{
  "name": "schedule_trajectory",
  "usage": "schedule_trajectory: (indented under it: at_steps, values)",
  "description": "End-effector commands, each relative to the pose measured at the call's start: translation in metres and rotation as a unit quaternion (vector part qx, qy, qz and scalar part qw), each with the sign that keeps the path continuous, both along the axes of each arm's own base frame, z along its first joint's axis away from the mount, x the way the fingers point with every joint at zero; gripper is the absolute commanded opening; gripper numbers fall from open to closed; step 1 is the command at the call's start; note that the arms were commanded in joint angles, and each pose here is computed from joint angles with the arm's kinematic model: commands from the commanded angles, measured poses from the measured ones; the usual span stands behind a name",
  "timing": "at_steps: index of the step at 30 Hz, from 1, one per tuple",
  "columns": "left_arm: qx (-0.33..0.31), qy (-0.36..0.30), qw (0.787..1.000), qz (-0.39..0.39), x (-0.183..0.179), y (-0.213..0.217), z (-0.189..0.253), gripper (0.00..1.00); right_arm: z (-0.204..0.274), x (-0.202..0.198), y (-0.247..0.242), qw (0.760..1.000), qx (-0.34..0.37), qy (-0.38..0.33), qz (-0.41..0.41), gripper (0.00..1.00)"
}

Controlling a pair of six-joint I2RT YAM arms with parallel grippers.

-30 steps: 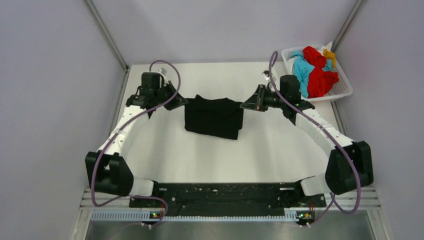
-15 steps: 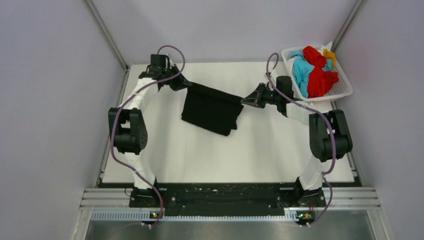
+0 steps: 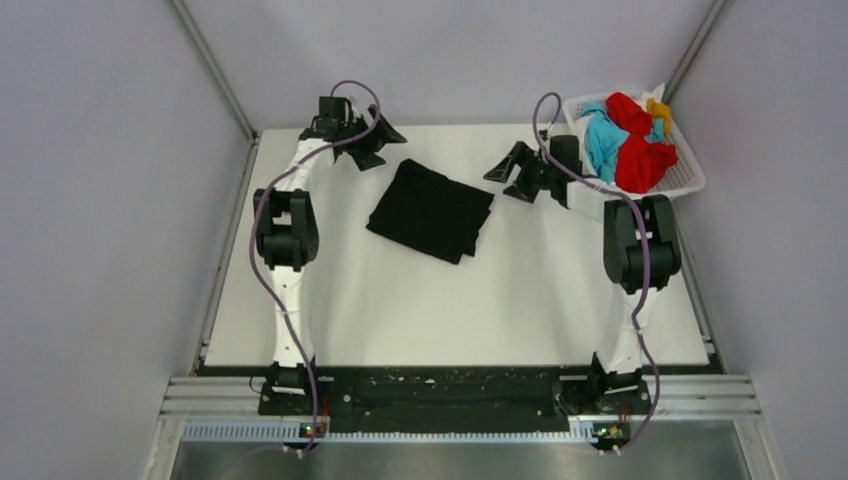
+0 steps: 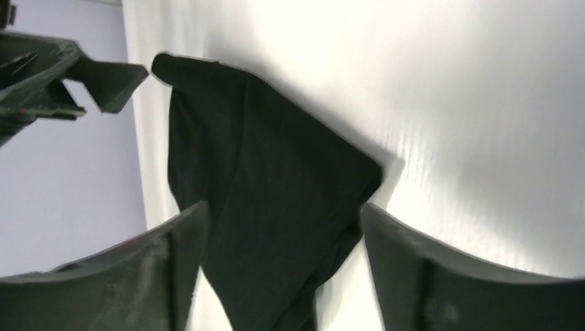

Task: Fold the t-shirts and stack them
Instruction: Fold the long partially folded tshirt into a neat square, then smooth out wrinkles on the folded tshirt

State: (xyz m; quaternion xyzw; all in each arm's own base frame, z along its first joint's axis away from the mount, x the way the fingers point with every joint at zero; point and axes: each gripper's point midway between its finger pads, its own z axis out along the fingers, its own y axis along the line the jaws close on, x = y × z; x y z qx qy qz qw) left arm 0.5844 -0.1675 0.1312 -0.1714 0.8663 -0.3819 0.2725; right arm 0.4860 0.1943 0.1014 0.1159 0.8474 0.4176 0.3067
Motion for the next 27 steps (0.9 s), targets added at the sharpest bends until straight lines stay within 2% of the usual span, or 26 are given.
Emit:
schedule_trajectory:
  at_steps: [1,2,7,11,14,17,21,27]
  values:
    - [-0.032,-0.094,0.995,-0.019,0.015,-0.009,0.072,0.99,0.033,0.032,-0.012,0.998,-0.037,-0.045,-0.010,0.95]
    - [-0.026,-0.109,0.993,-0.022,0.010,-0.010,0.085,0.99,0.042,0.032,-0.011,0.998,-0.038,-0.053,-0.008,0.98]
    - [0.000,-0.139,0.989,-0.056,-0.019,-0.030,0.102,0.99,0.073,0.000,0.011,0.996,-0.032,-0.083,0.016,0.99]
    - [-0.026,-0.140,0.984,-0.109,-0.029,-0.061,0.092,0.99,0.090,-0.053,0.076,0.986,0.041,-0.098,0.126,0.99]
    - [-0.027,-0.103,0.987,-0.118,-0.025,-0.071,0.070,0.99,0.089,-0.095,0.118,0.973,0.078,-0.086,0.201,0.99]
    - [-0.036,-0.060,0.992,-0.109,-0.021,-0.074,0.037,0.99,0.078,-0.120,0.141,0.960,0.102,-0.075,0.248,0.99]
    - [-0.042,-0.063,0.993,-0.093,-0.003,-0.077,0.014,0.99,0.047,-0.127,0.152,0.956,0.123,-0.036,0.263,0.99]
    - [-0.040,-0.060,0.997,-0.041,0.033,-0.068,-0.023,0.99,-0.038,-0.136,0.132,0.971,0.046,0.066,0.226,0.99]
